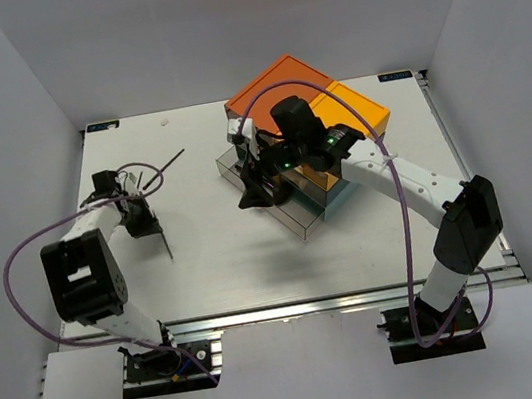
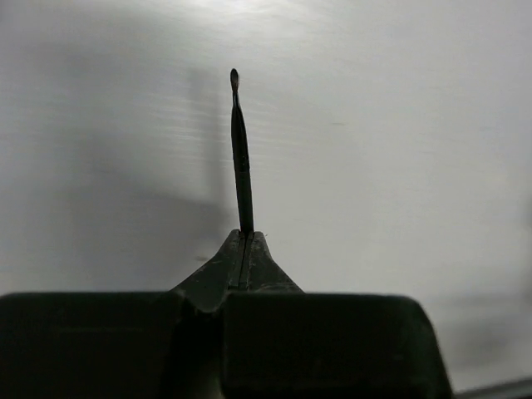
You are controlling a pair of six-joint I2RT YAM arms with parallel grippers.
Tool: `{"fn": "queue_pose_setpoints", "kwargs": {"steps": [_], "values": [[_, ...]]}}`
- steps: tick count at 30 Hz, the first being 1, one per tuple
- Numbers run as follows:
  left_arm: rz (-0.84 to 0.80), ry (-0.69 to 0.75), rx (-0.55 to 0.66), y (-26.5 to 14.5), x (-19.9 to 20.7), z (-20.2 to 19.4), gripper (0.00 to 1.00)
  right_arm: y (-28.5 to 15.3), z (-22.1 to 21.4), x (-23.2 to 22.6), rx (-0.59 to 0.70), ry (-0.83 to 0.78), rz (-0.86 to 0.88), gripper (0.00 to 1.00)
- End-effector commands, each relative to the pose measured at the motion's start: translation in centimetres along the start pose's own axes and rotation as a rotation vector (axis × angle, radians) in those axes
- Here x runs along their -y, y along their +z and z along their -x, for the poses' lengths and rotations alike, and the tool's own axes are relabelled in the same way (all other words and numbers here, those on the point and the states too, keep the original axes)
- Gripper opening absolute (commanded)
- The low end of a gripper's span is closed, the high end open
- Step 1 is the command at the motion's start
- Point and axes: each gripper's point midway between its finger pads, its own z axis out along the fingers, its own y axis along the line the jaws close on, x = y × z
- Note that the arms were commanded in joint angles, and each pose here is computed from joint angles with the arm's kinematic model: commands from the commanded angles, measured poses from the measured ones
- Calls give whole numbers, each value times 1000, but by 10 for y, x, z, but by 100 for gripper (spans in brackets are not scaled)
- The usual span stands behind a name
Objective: Organize the makeup
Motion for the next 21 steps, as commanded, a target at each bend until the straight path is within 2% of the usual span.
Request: {"fn": "queue_pose_setpoints", "kwargs": {"steps": [1, 2, 4, 6, 7, 8, 10, 11, 14, 18, 21], "values": [[-385, -83, 215, -54, 81, 41, 0, 3, 11, -16, 54, 147, 79, 89], [-513, -119, 258, -68, 105, 44, 0, 9, 9, -17, 50, 290, 76, 86], [-631, -209, 275, -83, 130, 46, 0, 15, 11, -17, 71, 371, 84, 78], [-761, -191, 359, -104, 155, 50, 0, 24, 9, -16, 67, 433, 77, 69], [-817, -245, 353, -114, 167, 50, 0, 26, 8, -13, 64, 450, 64, 67], [-878, -220, 410, -128, 179, 57, 0, 31, 5, -8, 57, 464, 49, 67], [-964, -231, 389, -142, 207, 47, 0, 37, 0, -2, 42, 491, 25, 65], [-1027, -184, 388, -152, 231, 39, 0, 43, -2, 2, 34, 495, 12, 64], [-1101, -175, 382, -165, 257, 34, 0, 48, -6, 12, 29, 494, -44, 65], [-1135, -204, 396, -167, 264, 35, 0, 47, -9, 26, 26, 474, -125, 66], [-1102, -204, 377, -156, 262, 35, 0, 41, -7, 30, 35, 443, -147, 66]]}}
